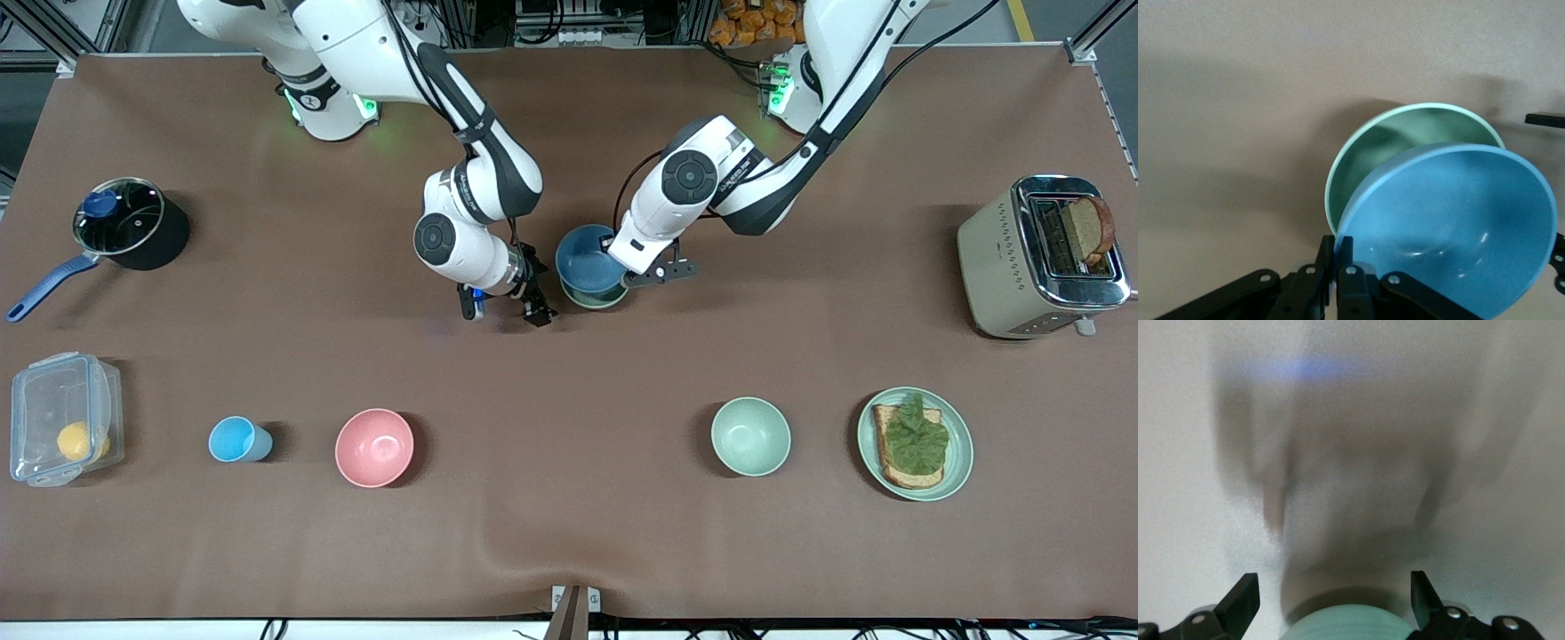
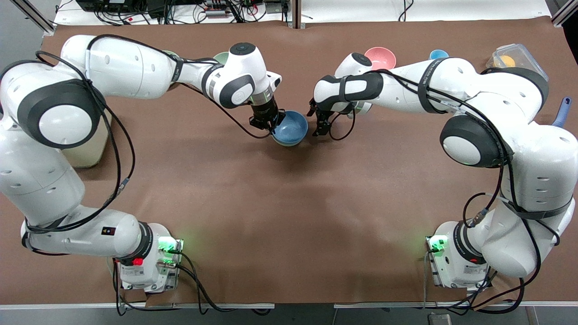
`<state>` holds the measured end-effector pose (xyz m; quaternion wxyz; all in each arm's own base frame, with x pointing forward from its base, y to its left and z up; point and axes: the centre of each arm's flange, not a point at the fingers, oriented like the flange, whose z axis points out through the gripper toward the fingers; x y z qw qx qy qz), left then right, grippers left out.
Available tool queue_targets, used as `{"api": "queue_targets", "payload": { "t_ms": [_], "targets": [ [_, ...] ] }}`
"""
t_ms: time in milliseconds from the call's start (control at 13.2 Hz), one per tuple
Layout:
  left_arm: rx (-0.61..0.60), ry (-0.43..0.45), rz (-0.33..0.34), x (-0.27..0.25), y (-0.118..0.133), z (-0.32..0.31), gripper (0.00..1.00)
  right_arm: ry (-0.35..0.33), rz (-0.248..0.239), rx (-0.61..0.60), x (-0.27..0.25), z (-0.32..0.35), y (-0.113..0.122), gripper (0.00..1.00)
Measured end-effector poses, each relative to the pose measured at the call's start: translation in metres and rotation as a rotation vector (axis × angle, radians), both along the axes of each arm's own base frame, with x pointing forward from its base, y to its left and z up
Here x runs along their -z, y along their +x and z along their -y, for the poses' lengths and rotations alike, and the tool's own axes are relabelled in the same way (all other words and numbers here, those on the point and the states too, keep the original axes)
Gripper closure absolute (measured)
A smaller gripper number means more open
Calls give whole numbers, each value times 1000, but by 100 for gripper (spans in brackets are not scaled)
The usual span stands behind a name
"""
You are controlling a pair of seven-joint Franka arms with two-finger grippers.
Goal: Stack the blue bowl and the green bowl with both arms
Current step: 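Lower the blue bowl into the green bowl with the left gripper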
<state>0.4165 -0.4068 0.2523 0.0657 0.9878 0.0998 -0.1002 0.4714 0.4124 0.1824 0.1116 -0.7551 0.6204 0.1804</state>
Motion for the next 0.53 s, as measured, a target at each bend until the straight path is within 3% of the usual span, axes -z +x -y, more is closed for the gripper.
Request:
{"api": "queue_targets", "payload": {
  "t_ms": [532],
  "targets": [
    [-5,-8,-2,8,2,-1,95,0,-1,-1,0,0,0,0]
  ]
}}
